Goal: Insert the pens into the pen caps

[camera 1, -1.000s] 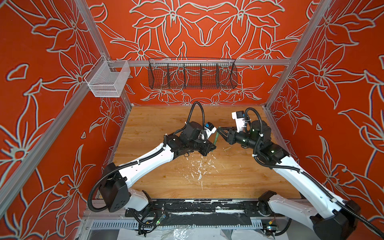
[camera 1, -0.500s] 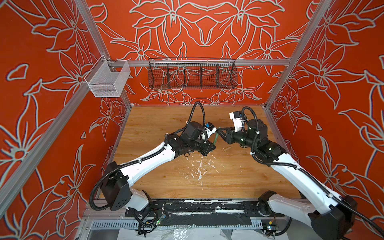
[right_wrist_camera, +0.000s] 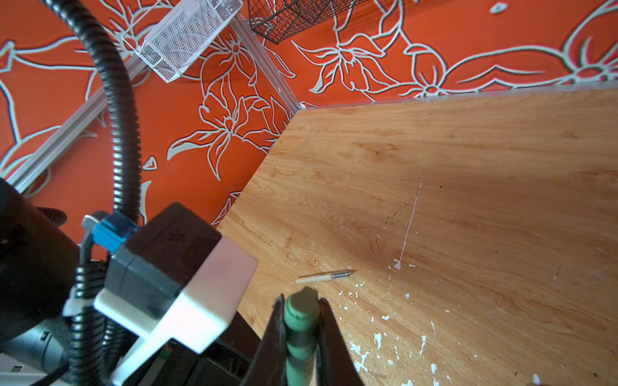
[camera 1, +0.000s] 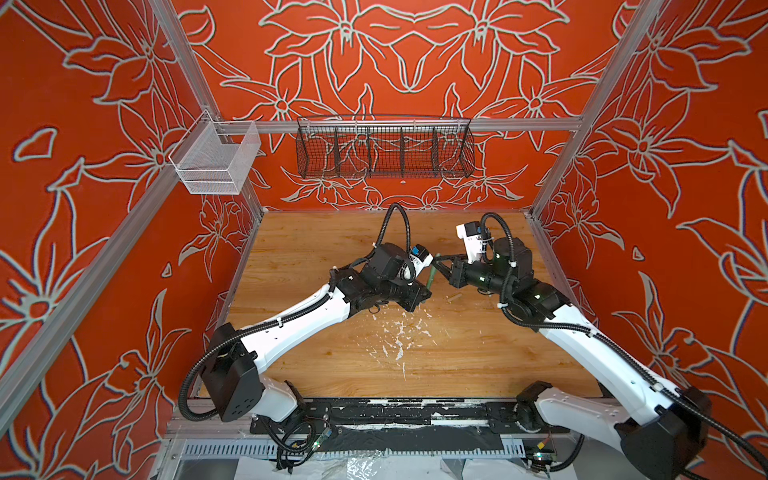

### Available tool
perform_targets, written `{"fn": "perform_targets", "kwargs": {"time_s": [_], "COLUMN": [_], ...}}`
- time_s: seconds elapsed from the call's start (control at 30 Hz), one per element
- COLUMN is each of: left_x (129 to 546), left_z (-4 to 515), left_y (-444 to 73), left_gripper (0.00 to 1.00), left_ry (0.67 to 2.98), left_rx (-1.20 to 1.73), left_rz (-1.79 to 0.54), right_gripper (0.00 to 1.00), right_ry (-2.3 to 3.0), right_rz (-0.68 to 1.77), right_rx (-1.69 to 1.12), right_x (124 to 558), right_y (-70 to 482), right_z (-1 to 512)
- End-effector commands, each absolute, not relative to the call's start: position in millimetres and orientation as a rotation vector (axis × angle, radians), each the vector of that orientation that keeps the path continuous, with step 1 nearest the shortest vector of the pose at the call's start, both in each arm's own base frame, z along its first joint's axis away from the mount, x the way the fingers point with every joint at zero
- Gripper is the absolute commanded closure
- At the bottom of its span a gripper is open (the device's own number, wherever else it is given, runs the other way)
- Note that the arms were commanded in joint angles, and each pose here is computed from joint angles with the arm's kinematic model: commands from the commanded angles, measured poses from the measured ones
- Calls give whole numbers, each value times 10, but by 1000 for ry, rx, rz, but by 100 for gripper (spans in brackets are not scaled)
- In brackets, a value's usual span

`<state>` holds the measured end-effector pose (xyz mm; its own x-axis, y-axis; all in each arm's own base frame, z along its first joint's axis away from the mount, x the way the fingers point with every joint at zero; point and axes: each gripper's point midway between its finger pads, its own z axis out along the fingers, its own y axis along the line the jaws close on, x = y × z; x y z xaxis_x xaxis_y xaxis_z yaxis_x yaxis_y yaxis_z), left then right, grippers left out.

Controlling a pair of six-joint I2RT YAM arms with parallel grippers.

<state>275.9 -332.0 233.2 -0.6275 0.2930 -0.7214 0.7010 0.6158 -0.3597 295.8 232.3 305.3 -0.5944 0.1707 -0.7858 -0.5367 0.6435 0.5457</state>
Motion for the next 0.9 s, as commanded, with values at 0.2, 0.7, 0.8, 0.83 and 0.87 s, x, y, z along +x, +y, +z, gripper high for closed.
{"fn": "perform_targets", "kwargs": {"time_s": [0.2,0.7,0.8,0.83,0.87], "left_x": [3277,3665,3673,3679,3684], "left_z": [2831,3561,3689,3720,3746], "left_y": [-3419,-3317,-3325,-3329,-3333], "left_gripper": [100,100,100,100,100], "left_ry": [2068,1859,1821,1815,1809], "left_rx": [692,697,713,714,715], "left_rz": [-784,-764,-758,-757,-757], "right_gripper": [100,100,100,100,100], "right_ry": [1985,2089,2112,2118,2124], "right_rz": [1023,1011,1037,1048,1049], "right_rx": [-302,-297,-296,-293,-290], "right_x": [2889,2813,2790,2785,2781], "right_y": [2331,2328,2364,2378,2379], "right_z": [3036,2680,2592,2569,2549]}}
